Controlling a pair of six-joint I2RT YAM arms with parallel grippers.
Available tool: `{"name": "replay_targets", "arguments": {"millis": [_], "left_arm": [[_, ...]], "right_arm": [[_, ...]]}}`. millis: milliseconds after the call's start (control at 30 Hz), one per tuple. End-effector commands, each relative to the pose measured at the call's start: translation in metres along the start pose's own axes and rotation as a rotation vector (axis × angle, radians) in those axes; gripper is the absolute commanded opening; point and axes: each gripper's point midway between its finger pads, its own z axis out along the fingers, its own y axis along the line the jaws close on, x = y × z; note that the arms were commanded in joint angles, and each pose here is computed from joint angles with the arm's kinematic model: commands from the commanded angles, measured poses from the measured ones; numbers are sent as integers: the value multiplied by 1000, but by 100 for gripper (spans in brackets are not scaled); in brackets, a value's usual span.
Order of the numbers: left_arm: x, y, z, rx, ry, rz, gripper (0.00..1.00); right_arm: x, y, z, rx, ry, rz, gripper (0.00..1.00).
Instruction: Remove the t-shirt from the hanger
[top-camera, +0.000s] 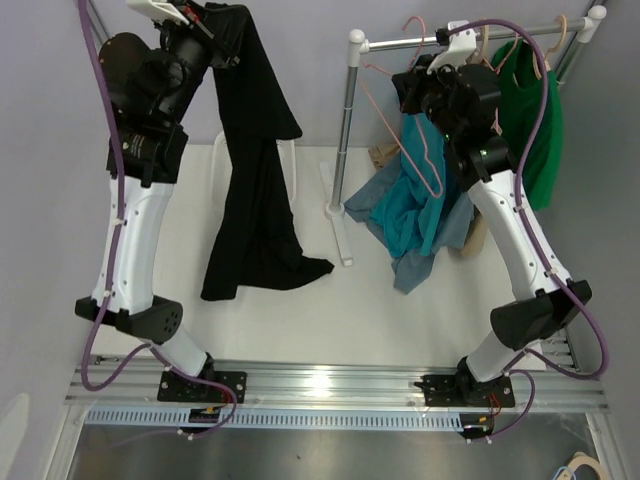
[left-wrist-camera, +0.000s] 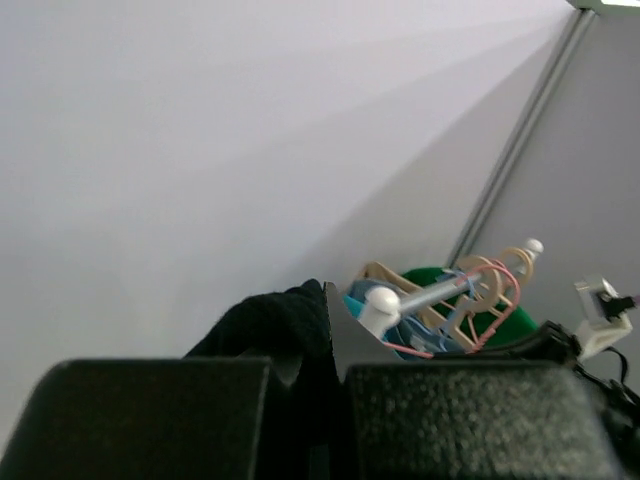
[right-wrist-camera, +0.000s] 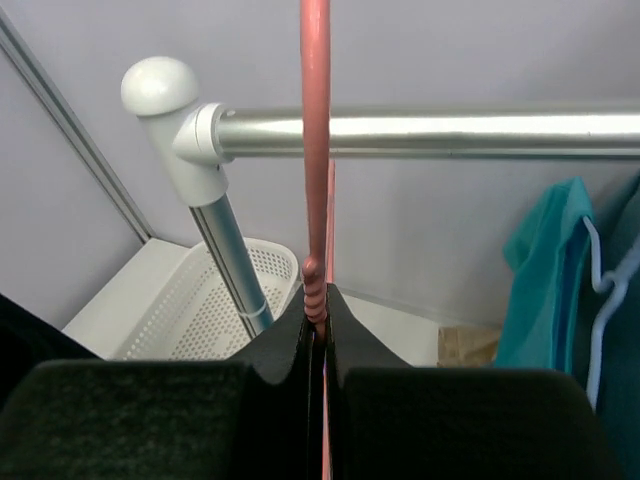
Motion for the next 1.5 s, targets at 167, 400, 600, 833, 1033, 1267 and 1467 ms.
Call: {"name": "replay_targets", "arguments": {"millis": [167, 400, 600, 833, 1033, 1267, 1467], "left_arm": [[-84, 66, 30, 9, -332, 81, 1], [-61, 166, 54, -32, -337, -42, 1], [32, 229, 79, -93, -170, -112, 1], [162, 229, 57, -246, 117, -167, 1], [260, 205, 31, -231, 321, -299, 1], [325, 210, 2, -340, 455, -371, 1], [358, 258, -32, -636, 595, -351, 3]], "right_arm": [[-16, 5, 32, -78, -60, -24, 0], [5, 4, 54, -91, -25, -14, 0], [25, 6, 57, -96, 12, 7, 0], [40, 10, 55, -91, 43, 21, 0], [44, 11, 53, -90, 64, 23, 0], [49, 11, 52, -95, 85, 19, 0], [47, 16, 57, -115, 93, 18, 0]]}}
